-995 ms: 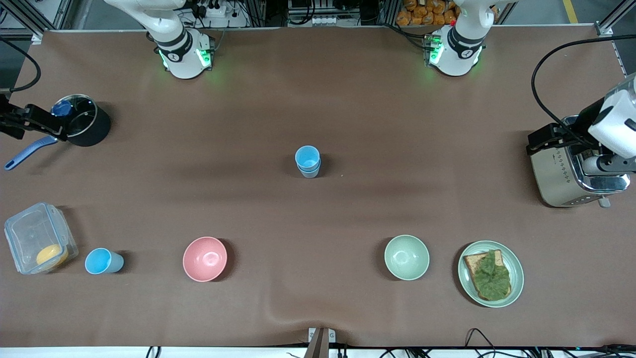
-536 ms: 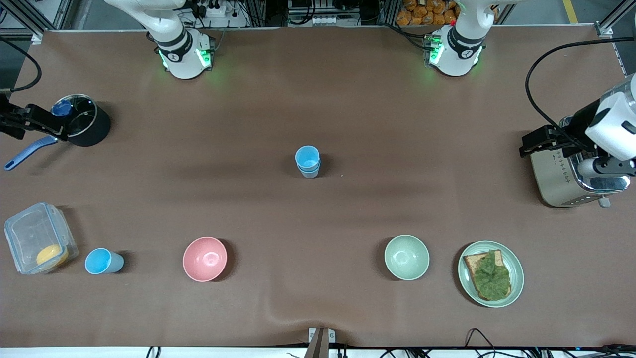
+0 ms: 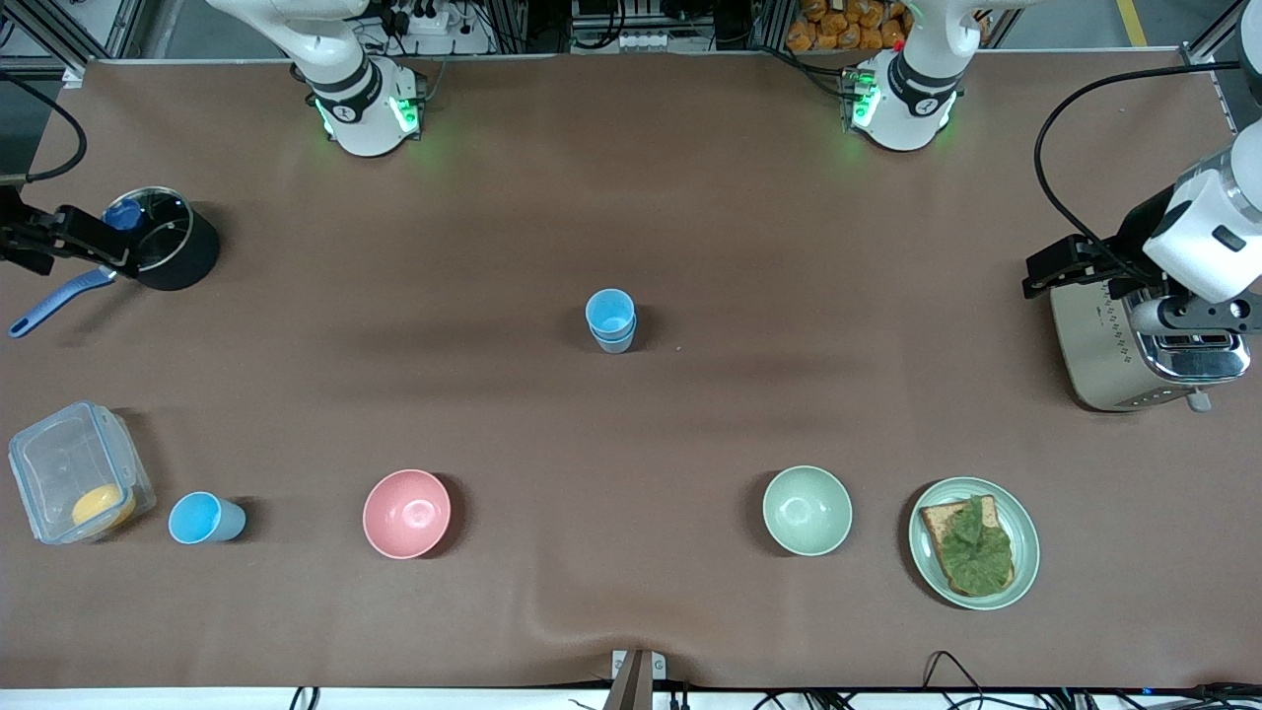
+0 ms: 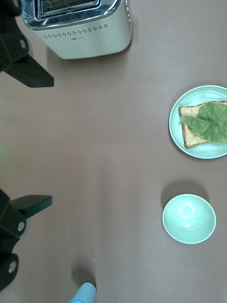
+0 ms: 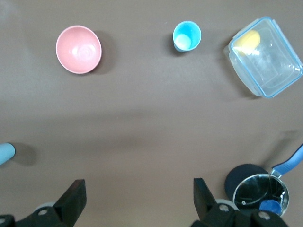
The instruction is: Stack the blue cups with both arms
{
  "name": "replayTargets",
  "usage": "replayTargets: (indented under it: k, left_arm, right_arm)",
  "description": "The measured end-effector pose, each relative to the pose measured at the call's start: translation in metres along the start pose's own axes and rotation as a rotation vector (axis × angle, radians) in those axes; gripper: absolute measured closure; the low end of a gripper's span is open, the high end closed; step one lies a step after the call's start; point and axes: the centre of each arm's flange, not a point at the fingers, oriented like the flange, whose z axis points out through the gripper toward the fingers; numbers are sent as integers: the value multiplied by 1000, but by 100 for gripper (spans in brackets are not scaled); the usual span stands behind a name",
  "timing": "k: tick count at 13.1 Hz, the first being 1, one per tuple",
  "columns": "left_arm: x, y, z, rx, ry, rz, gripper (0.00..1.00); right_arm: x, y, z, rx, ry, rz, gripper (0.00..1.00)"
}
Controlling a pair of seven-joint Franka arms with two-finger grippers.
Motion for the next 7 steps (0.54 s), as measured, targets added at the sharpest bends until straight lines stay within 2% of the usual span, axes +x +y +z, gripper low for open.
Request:
replayTargets:
  k: [5,7]
  left_arm:
    - [0,4,1,2,0,8,0]
    - [3,3,-1,32,30,10,0]
  right_arm:
    - [-1,-1,1,0,-13,-4,0]
    - [-2,-7,2,0,-19,-16,0]
